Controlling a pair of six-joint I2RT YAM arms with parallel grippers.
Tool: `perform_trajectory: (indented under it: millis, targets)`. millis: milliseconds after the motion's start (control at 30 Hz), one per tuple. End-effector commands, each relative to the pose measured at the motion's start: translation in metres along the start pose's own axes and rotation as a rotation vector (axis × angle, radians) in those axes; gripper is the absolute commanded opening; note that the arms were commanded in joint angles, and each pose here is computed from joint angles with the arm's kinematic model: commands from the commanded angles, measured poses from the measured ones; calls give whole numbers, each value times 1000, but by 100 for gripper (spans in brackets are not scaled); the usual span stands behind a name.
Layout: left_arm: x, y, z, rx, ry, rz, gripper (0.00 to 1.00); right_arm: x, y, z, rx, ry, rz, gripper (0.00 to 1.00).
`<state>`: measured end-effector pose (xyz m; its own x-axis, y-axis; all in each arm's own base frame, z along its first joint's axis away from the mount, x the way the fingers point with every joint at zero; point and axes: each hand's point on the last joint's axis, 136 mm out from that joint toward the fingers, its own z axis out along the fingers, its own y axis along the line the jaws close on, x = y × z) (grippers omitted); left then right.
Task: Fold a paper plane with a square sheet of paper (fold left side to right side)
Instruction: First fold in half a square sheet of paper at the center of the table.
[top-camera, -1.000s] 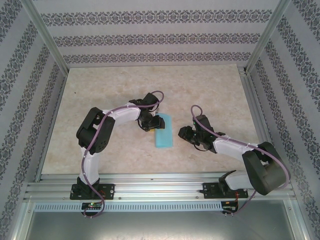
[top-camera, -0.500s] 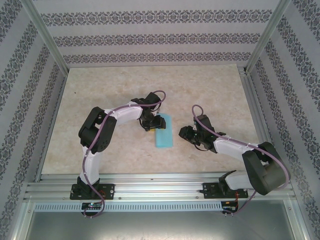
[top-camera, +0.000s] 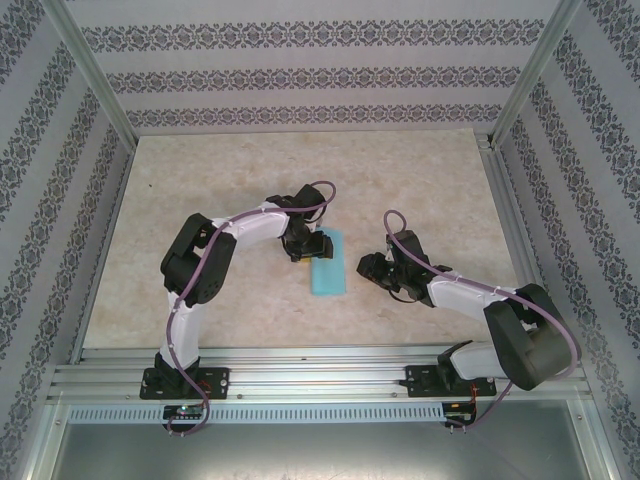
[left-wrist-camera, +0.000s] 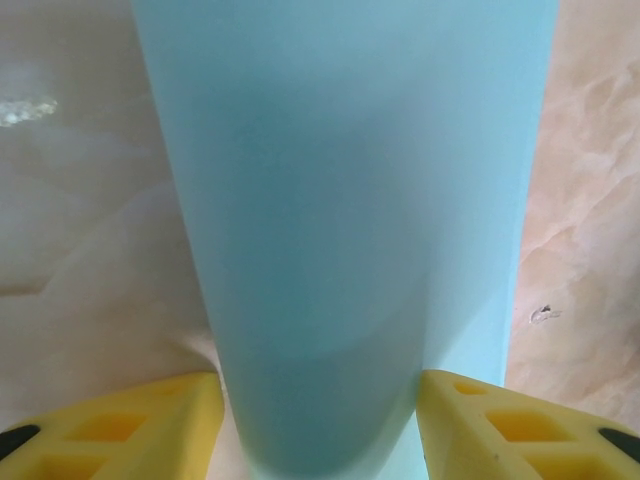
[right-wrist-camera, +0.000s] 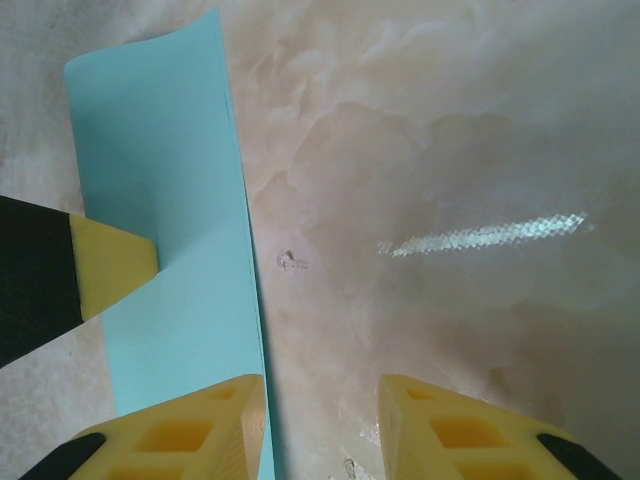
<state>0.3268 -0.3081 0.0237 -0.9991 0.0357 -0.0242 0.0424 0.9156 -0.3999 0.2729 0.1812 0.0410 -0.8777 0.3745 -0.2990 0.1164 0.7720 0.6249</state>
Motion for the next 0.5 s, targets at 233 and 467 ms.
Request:
perform_trajectory:
  millis: [233,467]
  targets:
    - [22,-4,46,-17,82,64,57,-2,4,0,-34,-5,13,34]
    - [20,-2,47,-28,79,68,57,1,4,1,-34,5,17,33]
